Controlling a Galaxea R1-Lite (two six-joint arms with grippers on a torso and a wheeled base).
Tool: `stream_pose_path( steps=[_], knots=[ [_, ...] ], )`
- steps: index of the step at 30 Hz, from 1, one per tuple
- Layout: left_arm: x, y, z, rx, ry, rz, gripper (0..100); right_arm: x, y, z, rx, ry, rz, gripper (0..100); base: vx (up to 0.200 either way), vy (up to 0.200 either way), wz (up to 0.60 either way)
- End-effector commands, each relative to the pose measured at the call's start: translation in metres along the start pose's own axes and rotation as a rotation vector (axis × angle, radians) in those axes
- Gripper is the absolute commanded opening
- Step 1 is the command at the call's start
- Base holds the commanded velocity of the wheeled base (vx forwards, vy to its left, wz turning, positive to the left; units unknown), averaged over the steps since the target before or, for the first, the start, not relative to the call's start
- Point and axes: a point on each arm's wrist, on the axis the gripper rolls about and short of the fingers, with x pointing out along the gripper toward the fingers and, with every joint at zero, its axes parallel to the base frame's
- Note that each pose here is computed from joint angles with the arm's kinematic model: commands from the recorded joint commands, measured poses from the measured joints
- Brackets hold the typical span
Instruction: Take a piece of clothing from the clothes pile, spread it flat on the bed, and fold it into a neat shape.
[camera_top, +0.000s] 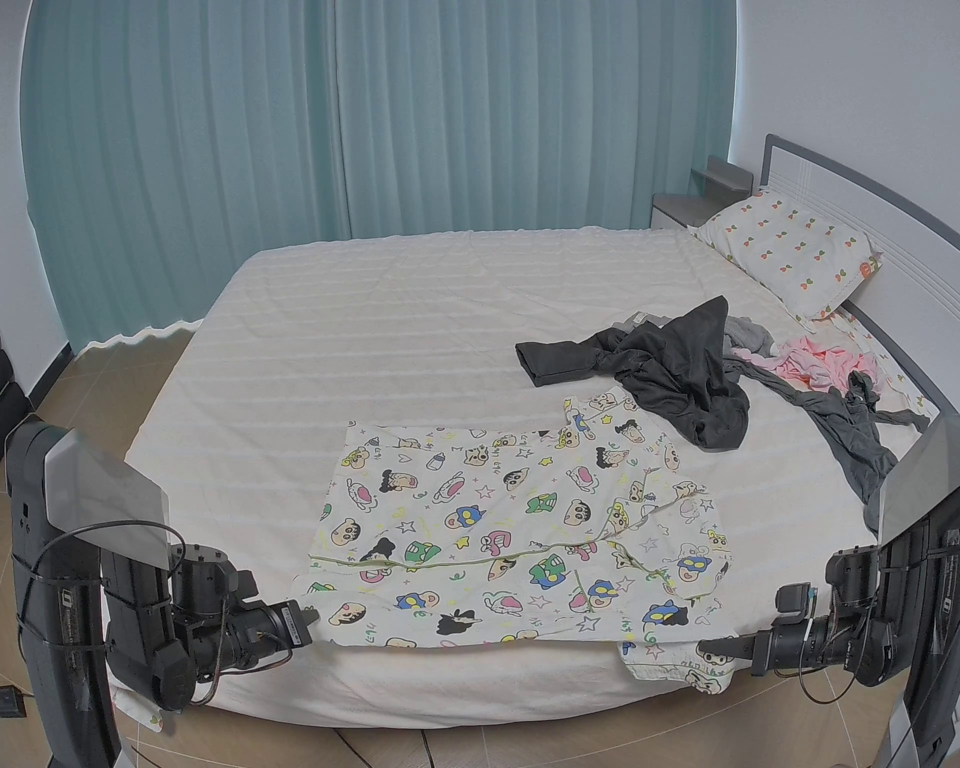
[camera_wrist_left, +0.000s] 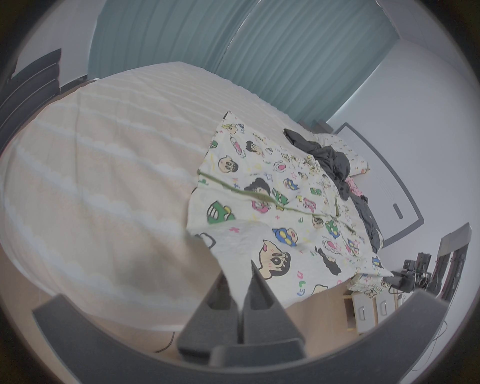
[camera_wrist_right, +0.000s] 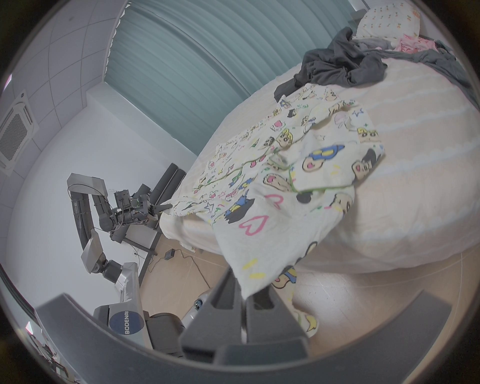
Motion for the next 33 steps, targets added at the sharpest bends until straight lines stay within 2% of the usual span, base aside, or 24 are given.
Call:
stream_pose_path(
  steps=[1, 5, 6, 10, 15, 22, 33],
  knots=[
    [0.012, -0.012, 0.023, -0.001, -0.051, -0.008, 0, 0.003, -0.003, 0.018, -0.046, -0.074, 0.0, 0, 0.0, 0.0, 0.0],
    [0.022, -0.02, 0.044, -0.069, -0.056, 0.017, 0, 0.006, -0.004, 0.031, -0.036, -0.122, -0.003, 0, 0.0, 0.0, 0.0],
    [0.027, -0.025, 0.057, -0.11, -0.038, 0.029, 0, 0.009, -0.006, 0.038, -0.032, -0.147, -0.015, 0, 0.0, 0.0, 0.0],
    [0.042, -0.034, 0.081, -0.159, -0.018, 0.06, 0, 0.019, -0.013, 0.049, -0.038, -0.191, -0.054, 0, 0.0, 0.0, 0.0],
    [0.055, -0.041, 0.106, -0.216, -0.06, 0.079, 0, 0.028, -0.022, 0.059, -0.057, -0.23, -0.082, 0, 0.0, 0.0, 0.0],
    [0.082, -0.039, 0.117, -0.235, -0.048, 0.098, 0, 0.045, -0.033, 0.071, -0.058, -0.266, -0.101, 0, 0.0, 0.0, 0.0],
    [0.122, -0.033, 0.129, -0.263, -0.031, 0.166, 0, 0.069, -0.041, 0.085, -0.046, -0.242, -0.129, 0, 0.0, 0.0, 0.0]
  ],
)
